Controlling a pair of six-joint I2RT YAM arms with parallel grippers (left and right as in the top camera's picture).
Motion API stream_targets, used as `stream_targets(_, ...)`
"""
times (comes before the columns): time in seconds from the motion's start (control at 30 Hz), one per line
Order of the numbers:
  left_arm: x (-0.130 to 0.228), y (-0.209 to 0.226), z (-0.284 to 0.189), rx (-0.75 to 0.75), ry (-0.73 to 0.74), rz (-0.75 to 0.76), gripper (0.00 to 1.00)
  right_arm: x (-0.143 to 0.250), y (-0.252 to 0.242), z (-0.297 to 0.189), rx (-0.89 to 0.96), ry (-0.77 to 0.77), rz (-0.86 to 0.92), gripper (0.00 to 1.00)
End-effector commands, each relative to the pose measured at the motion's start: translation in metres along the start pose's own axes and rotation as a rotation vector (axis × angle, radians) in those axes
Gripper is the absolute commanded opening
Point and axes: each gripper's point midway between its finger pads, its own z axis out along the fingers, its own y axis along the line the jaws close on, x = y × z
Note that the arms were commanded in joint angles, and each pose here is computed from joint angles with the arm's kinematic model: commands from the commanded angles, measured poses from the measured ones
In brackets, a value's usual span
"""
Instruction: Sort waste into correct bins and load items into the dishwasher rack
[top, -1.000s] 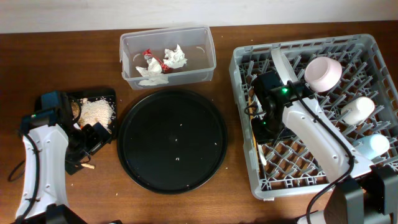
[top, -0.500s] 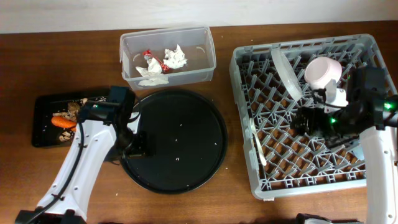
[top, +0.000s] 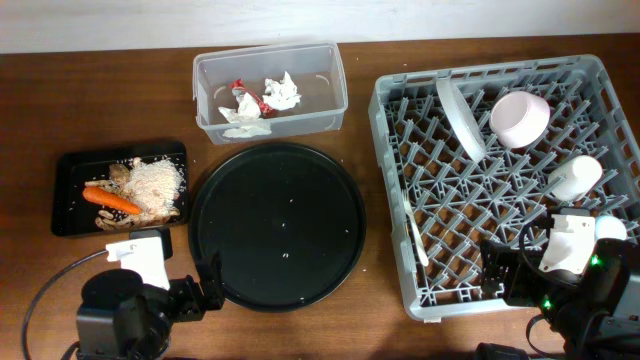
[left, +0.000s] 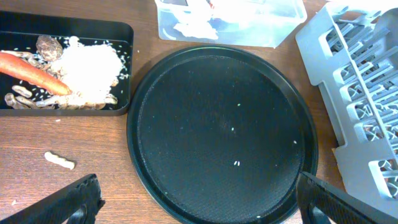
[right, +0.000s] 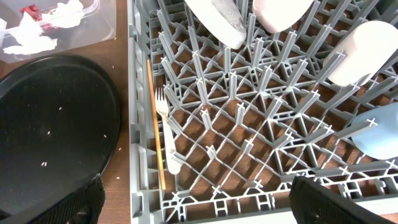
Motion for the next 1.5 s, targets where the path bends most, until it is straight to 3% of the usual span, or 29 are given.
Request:
stream_targets(0.0,0.001,0.003,0.001,-0.014,0.001,-0.013,0.99,0.001,-0.003,0.001,0.013,0.001,-0.005,0.98)
stream_targets(0.1,0.001,0.003,0.001,-0.014,0.001,-0.013,0.99,0.001,0.0,-0.004,0.015,-0.026,-0.038,0.98)
stream_targets(0.2,0.001,0.003,0.001,-0.014,0.001,-0.013,0.99,-0.02,0.031,-0.013,-0.109,-0.293,-0.216,0.98)
stream_targets(0.33,0.001,0.003,0.001,-0.014,0.001,-0.013,0.99,-0.003,0.043,0.02,-0.196,-0.588,-0.281,0.98)
stream_targets(0.6,0.001,0.003,0.001,-0.014,0.001,-0.013,0.99,-0.009,0.046,0.07,-0.227,-0.946,-0.314,0.98)
stream_targets(0.7,0.001,0.003,0.001,-0.014,0.001,-0.013,0.99,0.001,0.033,0.089,-0.169,-0.877,-0.284,0.98)
stream_targets(0.8,0.001,0.003,0.001,-0.014,0.001,-0.013,0.99,0.031,0.024,0.121,-0.145,-0.693,-0.268,0.98)
stream_targets(1.3,0.001,0.003,0.001,-0.017,0.001,-0.012,0.99,0.031,0.024,0.121,-0.146,-0.693,-0.268,0.98)
stream_targets(1.4,0.001,0.025,-0.004,-0.134,-0.033,-0.014,0.99,0.031,0.024,0.121,-0.146,-0.693,-0.268,0.98)
stream_targets(1.47,-0.001,0.044,-0.005,-0.221,-0.137,-0.026,0.99,0.031,0.024,0.121,-0.146,-0.693,-0.268,0.98)
